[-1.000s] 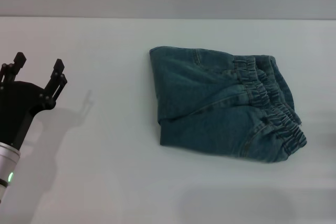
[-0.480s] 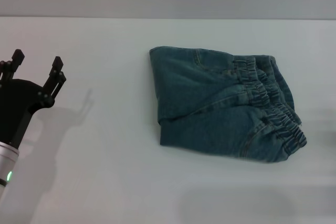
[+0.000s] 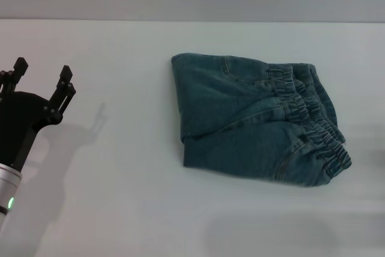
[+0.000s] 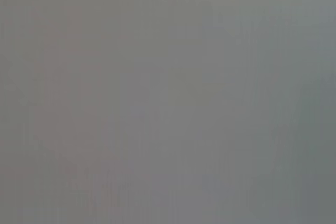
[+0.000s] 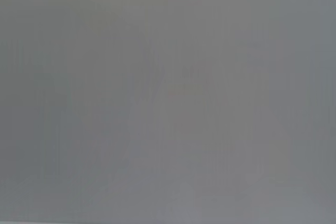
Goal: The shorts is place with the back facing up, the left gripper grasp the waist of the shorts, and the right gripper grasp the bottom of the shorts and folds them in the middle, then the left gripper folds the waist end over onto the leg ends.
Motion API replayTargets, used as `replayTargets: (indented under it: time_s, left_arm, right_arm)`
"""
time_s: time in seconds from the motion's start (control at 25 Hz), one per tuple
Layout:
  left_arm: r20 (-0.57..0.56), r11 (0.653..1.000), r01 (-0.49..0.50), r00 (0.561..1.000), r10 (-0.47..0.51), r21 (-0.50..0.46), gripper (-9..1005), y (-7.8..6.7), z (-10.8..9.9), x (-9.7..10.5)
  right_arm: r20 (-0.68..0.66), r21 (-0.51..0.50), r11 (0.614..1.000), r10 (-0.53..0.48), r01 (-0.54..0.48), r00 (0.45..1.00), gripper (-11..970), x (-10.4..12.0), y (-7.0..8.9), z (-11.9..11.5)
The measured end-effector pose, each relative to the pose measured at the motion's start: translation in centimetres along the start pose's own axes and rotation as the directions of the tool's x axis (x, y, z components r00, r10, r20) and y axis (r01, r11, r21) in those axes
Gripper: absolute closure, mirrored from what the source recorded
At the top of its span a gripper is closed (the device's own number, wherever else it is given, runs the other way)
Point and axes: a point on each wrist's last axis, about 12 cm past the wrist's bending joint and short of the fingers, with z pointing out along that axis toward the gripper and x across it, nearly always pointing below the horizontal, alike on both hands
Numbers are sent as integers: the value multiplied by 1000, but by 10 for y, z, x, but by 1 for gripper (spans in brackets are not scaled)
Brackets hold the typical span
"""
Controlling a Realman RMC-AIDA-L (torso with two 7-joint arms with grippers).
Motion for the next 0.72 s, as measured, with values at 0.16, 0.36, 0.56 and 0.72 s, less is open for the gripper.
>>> replayTargets:
  time_s: [0.16,0.36,0.56,0.72]
  left_arm:
    - [-1,1000,0,1000,0,0,197,0,0,0]
    - [-1,1000,0,1000,0,1,198,0,0,0]
    - [-2,1000,-2,1000,2,7,198,-1,1,0]
    - [-1,1000,-2,1000,2,9,198,-1,2,0]
  right_arm:
    - [0,0,1000,0,0,1000,296,0,0,0]
    - [0,1,1000,1,-1,1000,296,0,0,0]
    - [-3,1,1000,1,-1,1000,296,1,0,-2]
    - [2,0,1000,1,-1,1000,296,0,0,-4]
